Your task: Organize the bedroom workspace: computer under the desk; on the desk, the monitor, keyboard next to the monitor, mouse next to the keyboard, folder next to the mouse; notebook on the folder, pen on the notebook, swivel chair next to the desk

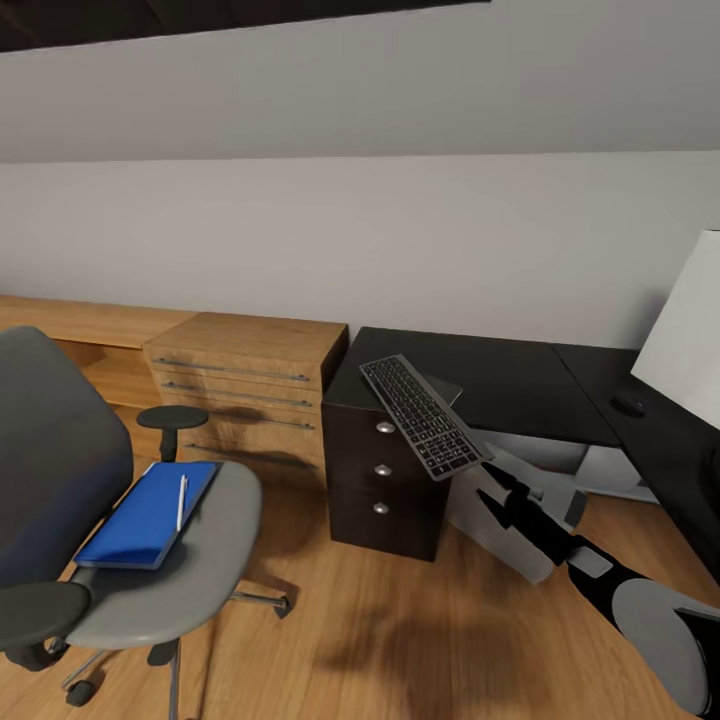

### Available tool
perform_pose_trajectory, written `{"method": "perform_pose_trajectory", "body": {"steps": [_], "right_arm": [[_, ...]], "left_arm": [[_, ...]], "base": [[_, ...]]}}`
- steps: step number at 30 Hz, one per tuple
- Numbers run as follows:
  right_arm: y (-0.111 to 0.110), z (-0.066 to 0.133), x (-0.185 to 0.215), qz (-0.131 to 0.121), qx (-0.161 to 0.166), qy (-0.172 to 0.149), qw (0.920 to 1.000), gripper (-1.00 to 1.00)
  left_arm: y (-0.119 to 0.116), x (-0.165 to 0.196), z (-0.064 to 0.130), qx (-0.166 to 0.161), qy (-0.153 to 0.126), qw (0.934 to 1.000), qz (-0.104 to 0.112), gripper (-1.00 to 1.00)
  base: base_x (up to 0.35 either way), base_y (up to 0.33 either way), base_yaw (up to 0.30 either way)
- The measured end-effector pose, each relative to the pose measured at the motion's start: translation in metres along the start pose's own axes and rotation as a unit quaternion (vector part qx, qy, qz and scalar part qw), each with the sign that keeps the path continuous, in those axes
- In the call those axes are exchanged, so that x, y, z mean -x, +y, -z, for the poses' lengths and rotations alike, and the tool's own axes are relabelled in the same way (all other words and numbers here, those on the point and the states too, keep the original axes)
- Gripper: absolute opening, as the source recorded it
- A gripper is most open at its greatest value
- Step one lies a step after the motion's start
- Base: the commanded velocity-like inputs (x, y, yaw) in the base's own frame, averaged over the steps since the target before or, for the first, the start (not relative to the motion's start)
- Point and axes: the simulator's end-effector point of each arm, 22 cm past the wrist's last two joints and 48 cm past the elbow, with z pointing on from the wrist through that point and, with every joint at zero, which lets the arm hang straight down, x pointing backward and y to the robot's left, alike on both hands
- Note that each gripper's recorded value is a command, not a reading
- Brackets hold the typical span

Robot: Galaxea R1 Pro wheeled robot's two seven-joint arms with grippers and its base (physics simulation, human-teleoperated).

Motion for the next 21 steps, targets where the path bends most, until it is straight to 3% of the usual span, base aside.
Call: {"method": "perform_pose_trajectory", "body": {"steps": [4, 7, 21], "right_arm": [[-0.006, 0.000, 0.005, 0.031, -0.013, -0.014, 0.9993, 1.00], [-0.008, -0.002, 0.004, 0.037, -0.019, -0.017, 0.9990, 1.00], [-0.009, -0.011, -0.007, 0.034, -0.018, -0.013, 0.9992, 1.00]], "left_arm": [[0.001, 0.000, 0.000, 0.000, 0.000, 1.0000, 0.000, 1.00], [0.001, 0.000, 0.000, 0.000, 0.000, 1.0000, 0.000, 1.00], [-0.007, -0.001, 0.001, -0.006, 0.001, 1.0000, -0.001, 1.00]], "base": [[0.045, -0.003, 0.000], [0.139, -0.001, 0.000], [0.029, 0.000, 0.000]]}}
